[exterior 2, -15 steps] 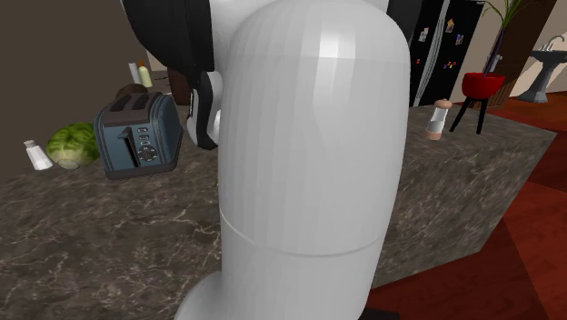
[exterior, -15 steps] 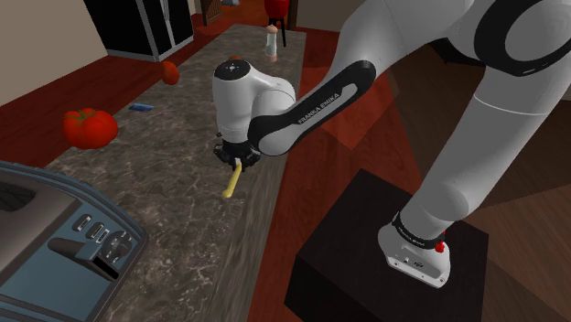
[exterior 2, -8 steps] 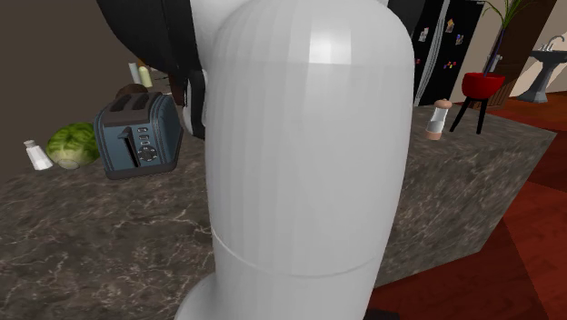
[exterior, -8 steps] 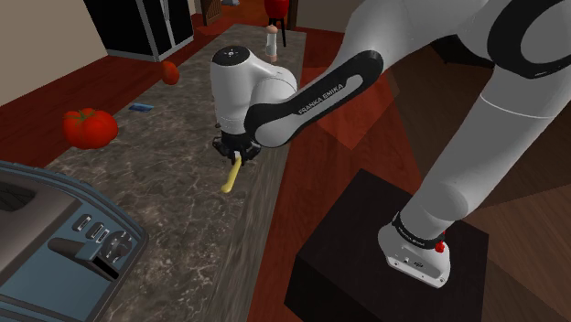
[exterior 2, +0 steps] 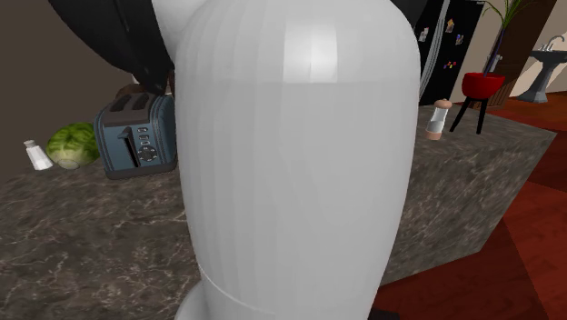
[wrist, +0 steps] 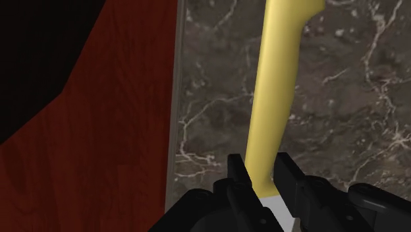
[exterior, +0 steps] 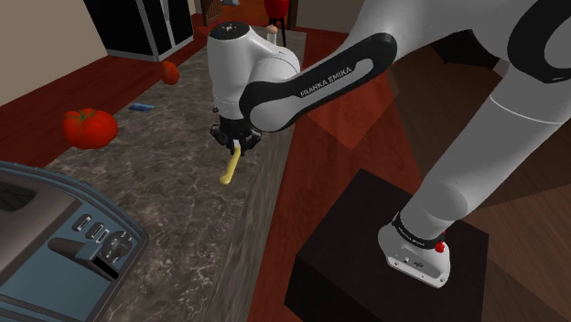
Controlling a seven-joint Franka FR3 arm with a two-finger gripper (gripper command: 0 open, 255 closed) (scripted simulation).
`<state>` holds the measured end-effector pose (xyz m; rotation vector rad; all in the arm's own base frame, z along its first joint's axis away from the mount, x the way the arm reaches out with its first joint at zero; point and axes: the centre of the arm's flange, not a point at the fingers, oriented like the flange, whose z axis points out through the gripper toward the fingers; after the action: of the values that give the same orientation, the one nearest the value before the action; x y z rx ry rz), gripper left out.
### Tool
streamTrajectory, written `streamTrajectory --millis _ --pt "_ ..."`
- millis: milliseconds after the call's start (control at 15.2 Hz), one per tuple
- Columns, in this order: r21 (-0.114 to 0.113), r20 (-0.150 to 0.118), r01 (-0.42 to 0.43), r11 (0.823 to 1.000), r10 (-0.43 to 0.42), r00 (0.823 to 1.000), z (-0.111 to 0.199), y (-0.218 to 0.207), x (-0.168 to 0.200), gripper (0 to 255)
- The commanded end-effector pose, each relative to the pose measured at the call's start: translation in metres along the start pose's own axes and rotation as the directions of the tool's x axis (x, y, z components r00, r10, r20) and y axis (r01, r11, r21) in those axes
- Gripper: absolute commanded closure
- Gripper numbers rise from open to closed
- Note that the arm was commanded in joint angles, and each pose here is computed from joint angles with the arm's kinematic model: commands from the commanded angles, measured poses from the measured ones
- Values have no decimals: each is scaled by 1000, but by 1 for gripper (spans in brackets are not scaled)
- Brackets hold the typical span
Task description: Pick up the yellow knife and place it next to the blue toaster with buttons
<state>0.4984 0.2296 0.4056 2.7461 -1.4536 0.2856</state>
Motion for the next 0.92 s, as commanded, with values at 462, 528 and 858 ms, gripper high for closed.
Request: streamTrajectory --millis 462,528,858 --pt "0 0 0 1000 0 1000 -47 -4 8 255" --pt "0 0 0 1000 0 1000 -52 -4 9 255" --pt "0 0 0 1000 0 1000 -78 -6 13 255"
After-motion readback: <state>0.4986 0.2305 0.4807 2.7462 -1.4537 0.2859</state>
